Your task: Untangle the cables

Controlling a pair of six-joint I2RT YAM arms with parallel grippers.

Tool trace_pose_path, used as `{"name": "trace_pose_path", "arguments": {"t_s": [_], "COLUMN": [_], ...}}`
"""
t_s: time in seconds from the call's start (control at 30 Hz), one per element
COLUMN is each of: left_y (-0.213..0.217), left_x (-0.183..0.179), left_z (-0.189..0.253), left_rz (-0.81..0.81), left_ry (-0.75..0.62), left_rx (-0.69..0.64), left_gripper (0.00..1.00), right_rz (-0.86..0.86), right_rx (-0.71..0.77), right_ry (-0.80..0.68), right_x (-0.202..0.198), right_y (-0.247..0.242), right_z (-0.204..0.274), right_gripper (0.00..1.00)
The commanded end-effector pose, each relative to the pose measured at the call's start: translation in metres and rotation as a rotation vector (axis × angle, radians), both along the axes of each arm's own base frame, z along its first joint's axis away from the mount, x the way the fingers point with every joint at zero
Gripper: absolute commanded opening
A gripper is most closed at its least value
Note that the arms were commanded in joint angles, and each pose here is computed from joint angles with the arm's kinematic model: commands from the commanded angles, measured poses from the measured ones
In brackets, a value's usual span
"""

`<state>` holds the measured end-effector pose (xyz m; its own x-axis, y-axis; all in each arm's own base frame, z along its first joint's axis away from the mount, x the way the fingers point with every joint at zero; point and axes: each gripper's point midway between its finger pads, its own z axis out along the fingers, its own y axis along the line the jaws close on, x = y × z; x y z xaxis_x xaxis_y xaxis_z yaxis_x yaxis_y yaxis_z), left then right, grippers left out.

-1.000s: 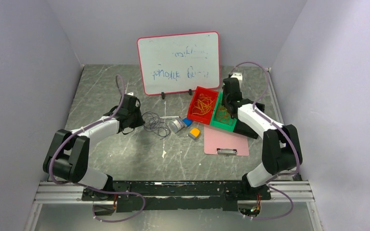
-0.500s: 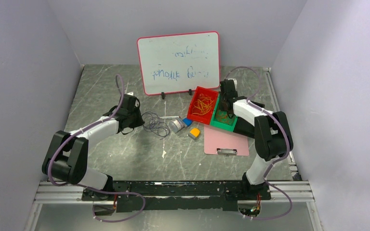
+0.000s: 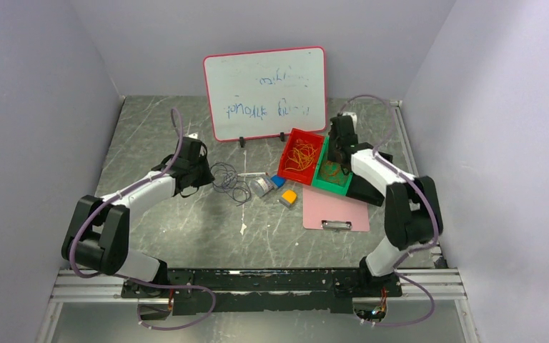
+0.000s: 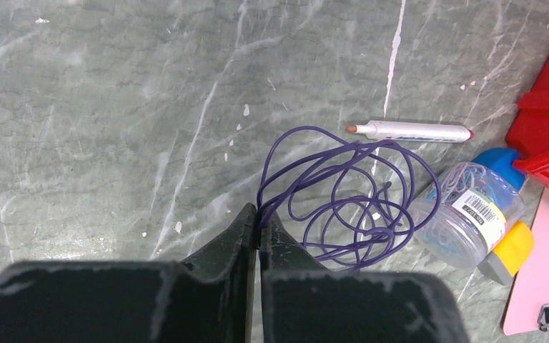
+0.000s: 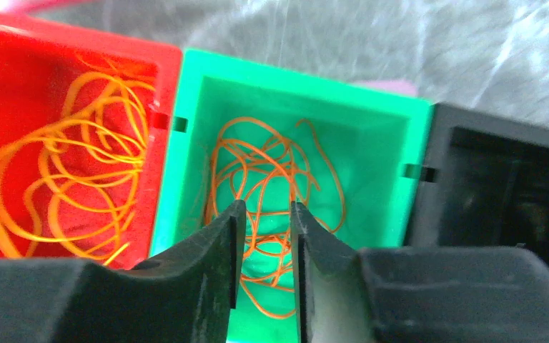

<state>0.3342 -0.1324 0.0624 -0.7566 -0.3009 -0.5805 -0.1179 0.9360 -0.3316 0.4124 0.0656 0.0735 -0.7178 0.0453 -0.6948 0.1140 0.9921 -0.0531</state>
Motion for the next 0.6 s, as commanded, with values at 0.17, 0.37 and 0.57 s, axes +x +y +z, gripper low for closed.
{"name": "trace_pose_path", "arguments": {"t_s": [0.17, 0.37, 0.57], "left_y": [-0.001, -0.003, -0.007], "left_x": [0.015, 0.011, 0.009], "left_z": [0.034, 0.047, 0.063], "left_rz": [-0.032, -0.069, -0.108], "left_ry": [-0.102, -0.146, -0.209], "left_rx": [-0.008, -0.014, -0.032], "left_gripper": [0.07, 0.07, 0.07], "right_rz": [-0.007, 0.192, 0.541], "right_rx": [0.029, 0.189, 0.516], "right_ry": [-0.260, -0.388, -0.409], "right_x": [0.006, 0.001, -0.018], "right_y": [-0.006, 0.035, 0.136], "right_z": [0.112, 0.156, 0.169], "right_gripper": [0.48, 0.52, 0.53]}}
